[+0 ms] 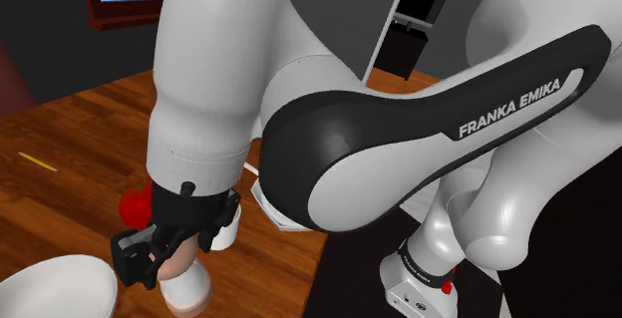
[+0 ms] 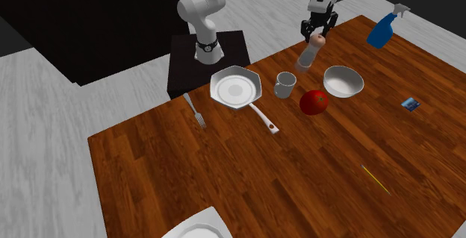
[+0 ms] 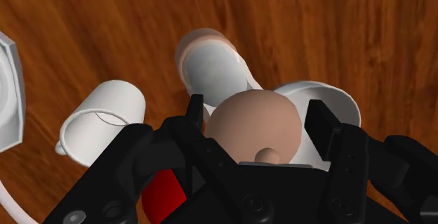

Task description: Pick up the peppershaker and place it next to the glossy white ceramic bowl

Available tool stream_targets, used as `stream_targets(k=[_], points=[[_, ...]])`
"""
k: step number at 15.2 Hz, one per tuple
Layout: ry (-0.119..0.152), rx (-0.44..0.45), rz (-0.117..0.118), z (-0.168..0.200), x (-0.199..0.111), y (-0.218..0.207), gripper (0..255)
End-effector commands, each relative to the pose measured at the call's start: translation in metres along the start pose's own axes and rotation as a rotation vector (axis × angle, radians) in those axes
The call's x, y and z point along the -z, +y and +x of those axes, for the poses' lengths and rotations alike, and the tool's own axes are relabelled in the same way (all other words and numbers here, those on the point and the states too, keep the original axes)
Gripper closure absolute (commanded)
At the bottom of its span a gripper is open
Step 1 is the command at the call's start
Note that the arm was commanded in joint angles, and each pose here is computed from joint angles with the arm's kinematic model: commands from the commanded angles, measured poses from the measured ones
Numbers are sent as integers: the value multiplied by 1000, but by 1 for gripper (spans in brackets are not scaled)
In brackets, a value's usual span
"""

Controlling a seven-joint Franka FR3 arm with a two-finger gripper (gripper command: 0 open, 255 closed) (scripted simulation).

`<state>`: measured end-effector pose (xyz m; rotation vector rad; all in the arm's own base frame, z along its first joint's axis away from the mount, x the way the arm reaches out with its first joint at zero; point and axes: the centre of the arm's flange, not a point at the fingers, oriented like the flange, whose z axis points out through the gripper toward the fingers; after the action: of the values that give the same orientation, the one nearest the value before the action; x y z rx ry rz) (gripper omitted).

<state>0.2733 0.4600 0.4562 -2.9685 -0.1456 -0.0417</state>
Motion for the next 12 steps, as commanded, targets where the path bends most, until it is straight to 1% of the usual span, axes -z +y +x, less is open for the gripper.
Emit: stream_targets(k=[1,8,12], points=[[1,0,1,0,-9,2,255],[1,0,1,-1,-46,8,255],[1,0,1,-1,-49,8,255]])
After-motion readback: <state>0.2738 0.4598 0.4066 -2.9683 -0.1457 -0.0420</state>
